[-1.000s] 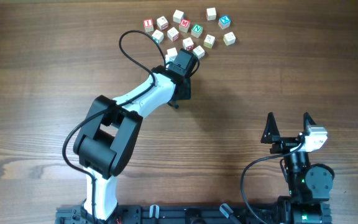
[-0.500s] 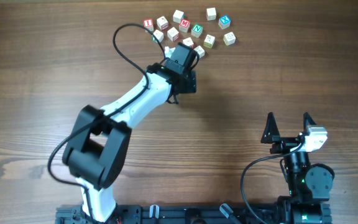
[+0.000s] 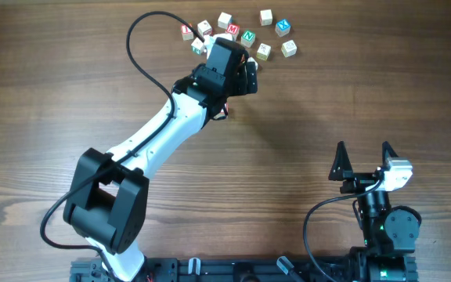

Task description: Form a horizontal line

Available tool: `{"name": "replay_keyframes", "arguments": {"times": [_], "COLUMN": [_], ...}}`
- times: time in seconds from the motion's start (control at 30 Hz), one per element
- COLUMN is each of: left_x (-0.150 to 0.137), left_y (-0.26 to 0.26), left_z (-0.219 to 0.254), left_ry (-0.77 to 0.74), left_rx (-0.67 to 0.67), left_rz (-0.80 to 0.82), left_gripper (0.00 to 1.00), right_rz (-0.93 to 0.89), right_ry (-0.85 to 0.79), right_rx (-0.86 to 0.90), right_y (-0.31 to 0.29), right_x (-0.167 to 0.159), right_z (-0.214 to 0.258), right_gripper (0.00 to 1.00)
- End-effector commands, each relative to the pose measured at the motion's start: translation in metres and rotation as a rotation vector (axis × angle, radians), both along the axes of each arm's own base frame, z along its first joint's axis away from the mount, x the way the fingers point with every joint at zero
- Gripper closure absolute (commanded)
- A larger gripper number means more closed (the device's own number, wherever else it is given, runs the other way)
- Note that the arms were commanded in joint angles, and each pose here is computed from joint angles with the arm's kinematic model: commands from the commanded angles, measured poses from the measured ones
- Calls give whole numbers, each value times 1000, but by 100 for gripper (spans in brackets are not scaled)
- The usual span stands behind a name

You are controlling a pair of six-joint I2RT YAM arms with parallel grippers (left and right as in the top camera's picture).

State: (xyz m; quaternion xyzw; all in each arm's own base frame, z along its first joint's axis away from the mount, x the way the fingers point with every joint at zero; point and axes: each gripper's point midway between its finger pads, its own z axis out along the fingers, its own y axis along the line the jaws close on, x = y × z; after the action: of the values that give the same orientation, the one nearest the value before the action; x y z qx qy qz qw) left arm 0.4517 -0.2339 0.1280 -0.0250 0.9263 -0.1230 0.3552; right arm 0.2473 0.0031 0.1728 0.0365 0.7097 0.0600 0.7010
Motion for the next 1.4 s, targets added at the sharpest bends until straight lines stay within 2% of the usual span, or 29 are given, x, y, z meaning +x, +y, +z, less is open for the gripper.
{"name": "replay_keyframes", "arguments": {"times": [0.0, 0.23, 0.47, 0.6, 0.77, 1.37], "left_x": [18, 47, 76, 90, 93, 137], "left_y": [27, 72, 68, 63, 56, 26], "left_z": [18, 2, 3, -11, -32, -56], "left_ry": [-81, -19, -5, 79, 165, 30], "left_rx": [-1, -137, -106, -68, -50, -150], "left_rz": [137, 215, 205, 210, 194, 144], "left_gripper": [0, 1, 1, 1, 2, 5], "right_rz": [-2, -2, -2, -2, -2, -2], "right_ry": [-13, -13, -13, -13, -13, -13], "right_rx": [-5, -5, -5, -5, -5, -5], "right_y": [-1, -1, -1, -1, -1, -1], "right_x": [-1, -1, -1, -1, -1, -1], "right_z": [3, 3, 3, 3, 3, 3], "right_gripper": [0, 0, 0, 0, 0, 0]}}
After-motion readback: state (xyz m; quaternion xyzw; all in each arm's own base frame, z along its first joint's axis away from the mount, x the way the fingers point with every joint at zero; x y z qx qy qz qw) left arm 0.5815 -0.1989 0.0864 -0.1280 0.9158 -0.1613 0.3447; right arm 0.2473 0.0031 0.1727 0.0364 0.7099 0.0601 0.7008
